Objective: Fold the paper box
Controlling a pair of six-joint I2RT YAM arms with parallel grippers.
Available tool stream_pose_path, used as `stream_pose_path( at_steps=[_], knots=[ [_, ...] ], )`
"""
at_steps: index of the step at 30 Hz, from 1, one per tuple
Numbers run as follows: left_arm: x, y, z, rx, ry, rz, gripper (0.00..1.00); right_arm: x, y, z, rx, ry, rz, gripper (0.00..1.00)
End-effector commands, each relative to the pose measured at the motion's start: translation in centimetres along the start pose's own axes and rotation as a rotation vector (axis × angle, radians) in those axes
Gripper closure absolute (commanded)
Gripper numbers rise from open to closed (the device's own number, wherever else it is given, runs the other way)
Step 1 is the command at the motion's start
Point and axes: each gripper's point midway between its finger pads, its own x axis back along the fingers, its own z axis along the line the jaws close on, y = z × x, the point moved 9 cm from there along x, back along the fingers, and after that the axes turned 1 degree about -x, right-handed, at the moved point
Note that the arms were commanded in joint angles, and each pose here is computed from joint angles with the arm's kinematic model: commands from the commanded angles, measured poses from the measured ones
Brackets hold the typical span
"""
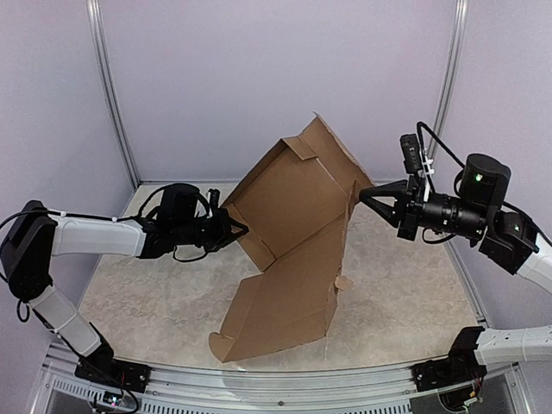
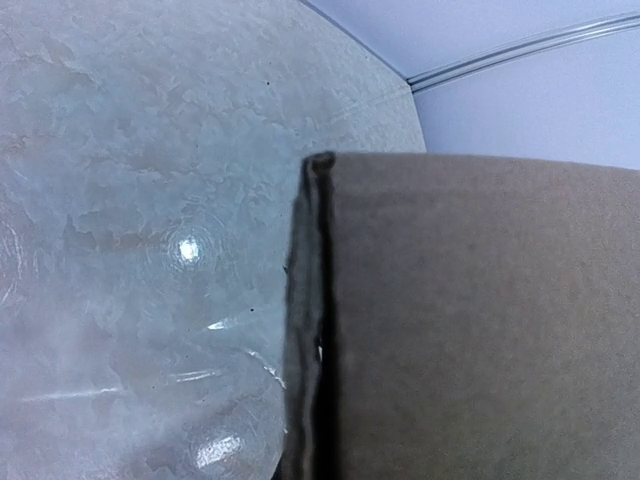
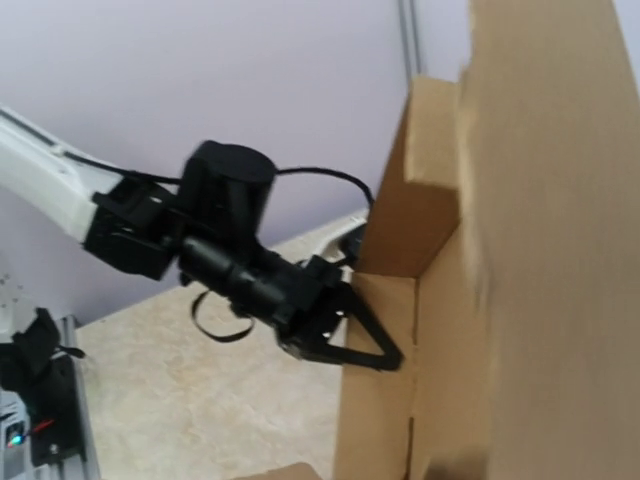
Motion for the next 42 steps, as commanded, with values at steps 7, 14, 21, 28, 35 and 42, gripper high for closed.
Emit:
stream_pose_path(
  at_steps=[7, 14, 21, 28, 35, 42],
  knots=[
    [1.9, 1.8, -3.5, 0.024, -0.156, -0.033, 1.0, 0.1, 0.2, 0.5, 0.009, 0.07, -0.081, 1.0],
    [2.2, 1.9, -3.9, 0.016, -0.163, -0.039, 1.0, -0.7, 1.7, 0.2, -0.002, 0.055, -0.144, 1.0],
    [2.4, 2.0, -4.2, 0.008, -0.168, -0.036, 1.0, -1.9, 2.2, -0.4, 0.0, 0.026, -0.138, 1.0],
    [2.6, 1.8, -4.7, -0.011, -0.175, -0.03, 1.0, -3.6, 1.2, -1.1, -0.014, 0.01, -0.077, 1.0],
    [2.9, 2.0, -5.6, -0.031, -0.186, -0.026, 1.0, -4.6, -0.9, -1.5, -0.026, -0.021, 0.03, 1.0],
    [3.0, 2.3, -6.2, -0.058, -0.182, -0.027, 1.0, -4.0, -2.1, -1.5, -0.009, -0.07, 0.116, 1.0]
  ],
)
